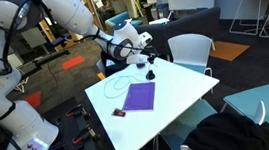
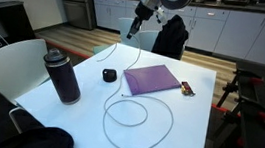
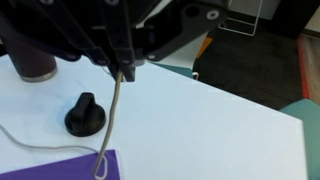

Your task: Place the cable's left and right ends in the center

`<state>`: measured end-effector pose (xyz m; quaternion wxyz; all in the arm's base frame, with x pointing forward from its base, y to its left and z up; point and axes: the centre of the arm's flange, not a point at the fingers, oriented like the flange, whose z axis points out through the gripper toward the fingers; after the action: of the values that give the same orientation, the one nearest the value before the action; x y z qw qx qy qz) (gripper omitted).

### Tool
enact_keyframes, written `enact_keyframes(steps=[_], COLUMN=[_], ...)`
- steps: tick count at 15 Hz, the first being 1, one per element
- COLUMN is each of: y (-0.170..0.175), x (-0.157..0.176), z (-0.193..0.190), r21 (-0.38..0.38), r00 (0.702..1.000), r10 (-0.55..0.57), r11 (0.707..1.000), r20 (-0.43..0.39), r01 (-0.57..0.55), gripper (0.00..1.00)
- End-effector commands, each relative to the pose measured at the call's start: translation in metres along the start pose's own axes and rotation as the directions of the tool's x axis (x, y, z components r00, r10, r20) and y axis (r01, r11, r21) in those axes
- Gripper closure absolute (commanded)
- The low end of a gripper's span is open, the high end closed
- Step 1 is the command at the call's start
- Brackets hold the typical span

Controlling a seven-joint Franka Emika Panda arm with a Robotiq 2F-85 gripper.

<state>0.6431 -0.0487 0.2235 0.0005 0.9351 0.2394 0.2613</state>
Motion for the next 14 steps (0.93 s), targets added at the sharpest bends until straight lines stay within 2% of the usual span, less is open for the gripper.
enact_keyframes(steps=[1, 2, 6, 8, 10, 11, 14], y=[-0.029, -0.037, -0.056, -0.060, -0.067, -0.071, -0.084], x=[0.002, 0.002, -0.003, -0.001, 0.003, 0.005, 0.007], z=[-0.022, -0.026, -0.050, -0.051, -0.050, -0.049, -0.046], r21=[0.137, 0.165, 0.243, 0.315, 0.414, 0.480, 0.610], r00=[0.999, 0.998, 0.993, 0.989, 0.985, 0.983, 0.973], r10=[-0.047, -0.057, -0.043, -0.072, -0.122, -0.149, -0.209], r11=[0.989, 0.985, 0.970, 0.949, 0.908, 0.874, 0.785], r20=[-0.017, -0.010, 0.107, 0.127, 0.121, 0.107, 0.099], r01=[0.049, 0.058, 0.016, 0.029, 0.062, 0.080, 0.107], gripper=[0.99, 0.99, 0.99, 0.99, 0.99, 0.99, 0.99])
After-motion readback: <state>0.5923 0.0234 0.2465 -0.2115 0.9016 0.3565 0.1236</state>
